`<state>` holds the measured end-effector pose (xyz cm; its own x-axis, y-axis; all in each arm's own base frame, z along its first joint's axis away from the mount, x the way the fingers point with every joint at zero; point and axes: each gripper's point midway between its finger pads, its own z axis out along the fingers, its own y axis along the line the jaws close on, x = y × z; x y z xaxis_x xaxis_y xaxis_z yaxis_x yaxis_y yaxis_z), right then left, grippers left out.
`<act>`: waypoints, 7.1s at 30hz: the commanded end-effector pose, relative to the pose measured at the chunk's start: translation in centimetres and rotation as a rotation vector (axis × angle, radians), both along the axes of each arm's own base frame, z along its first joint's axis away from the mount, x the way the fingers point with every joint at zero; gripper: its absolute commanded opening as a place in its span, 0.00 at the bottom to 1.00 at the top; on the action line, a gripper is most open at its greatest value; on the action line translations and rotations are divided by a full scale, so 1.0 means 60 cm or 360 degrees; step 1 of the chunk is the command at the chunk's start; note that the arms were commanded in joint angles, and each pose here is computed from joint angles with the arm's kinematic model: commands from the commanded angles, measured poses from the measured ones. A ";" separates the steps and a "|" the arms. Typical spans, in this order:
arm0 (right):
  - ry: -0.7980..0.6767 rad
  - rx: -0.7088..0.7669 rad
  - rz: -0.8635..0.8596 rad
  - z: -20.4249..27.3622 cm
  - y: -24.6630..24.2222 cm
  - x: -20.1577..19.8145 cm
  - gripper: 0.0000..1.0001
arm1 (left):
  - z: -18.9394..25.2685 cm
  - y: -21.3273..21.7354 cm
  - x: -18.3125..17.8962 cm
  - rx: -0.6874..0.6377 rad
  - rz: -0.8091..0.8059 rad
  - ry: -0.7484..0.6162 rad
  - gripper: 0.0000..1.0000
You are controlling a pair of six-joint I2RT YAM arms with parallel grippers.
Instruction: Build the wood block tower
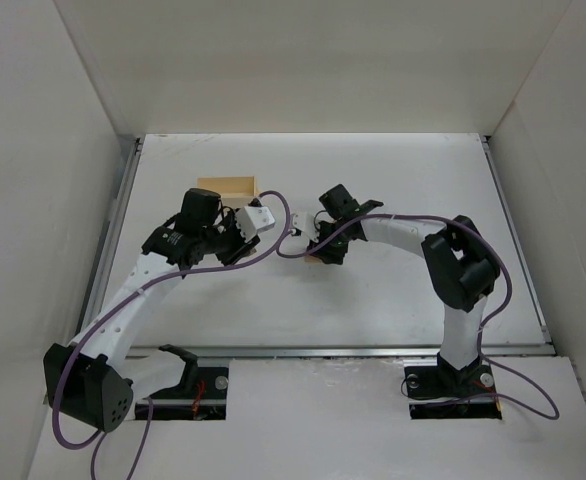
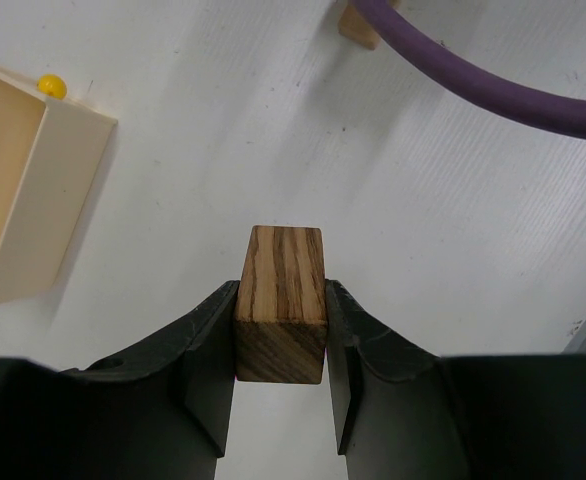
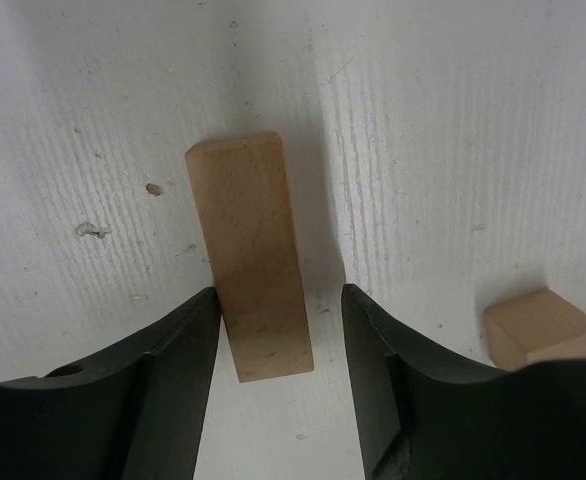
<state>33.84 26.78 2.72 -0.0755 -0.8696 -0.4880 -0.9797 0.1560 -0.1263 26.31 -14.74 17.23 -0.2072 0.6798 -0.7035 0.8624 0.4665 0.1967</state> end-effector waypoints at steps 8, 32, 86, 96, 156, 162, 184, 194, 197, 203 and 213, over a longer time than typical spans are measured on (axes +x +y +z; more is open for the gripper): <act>-0.0091 -0.0002 -0.0003 0.021 -0.001 0.009 0.57 | 0.019 -0.008 0.008 -0.0045 -0.0033 -0.0063 0.00; -0.0745 0.0891 -0.1364 0.348 -0.205 0.073 0.66 | -0.023 -0.199 0.087 0.0359 -0.0417 0.0207 0.00; -0.1319 0.1105 -0.2286 0.431 -0.431 0.008 0.98 | -0.149 -0.285 0.078 0.0580 -0.0547 0.0362 0.00; -0.1325 0.1092 -0.2279 0.431 -0.431 0.008 0.98 | -0.160 -0.288 0.068 0.0592 -0.0583 0.0383 0.00; -0.1329 0.1052 -0.2265 0.422 -0.432 0.011 0.98 | -0.171 -0.280 0.084 0.0643 -0.0532 0.0317 0.00; -0.1329 0.1052 -0.2265 0.422 -0.432 0.011 0.98 | -0.176 -0.277 0.081 0.0652 -0.0534 0.0329 0.00; -0.1321 0.1039 -0.2267 0.417 -0.431 0.013 0.98 | -0.155 -0.294 0.092 0.0597 -0.0556 0.0282 0.00; -0.1321 0.1039 -0.2267 0.417 -0.431 0.013 0.98 | -0.145 -0.310 0.094 0.0539 -0.0567 0.0283 0.00; -0.1312 0.1025 -0.2268 0.412 -0.430 0.015 0.98 | -0.144 -0.318 0.092 0.0530 -0.0580 0.0267 0.00; -0.1312 0.1025 -0.2268 0.412 -0.430 0.015 0.98 | -0.149 -0.332 0.081 0.0523 -0.0620 0.0269 0.00; -0.1312 0.1025 -0.2268 0.412 -0.430 0.015 0.98 | -0.146 -0.335 0.090 0.0533 -0.0602 0.0241 0.00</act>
<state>34.54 1.38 26.41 -0.1582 -0.0331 -0.9869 0.2070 0.9761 -0.0660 30.92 -33.72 6.82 0.0001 0.9259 -0.3777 0.9924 0.0463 0.1136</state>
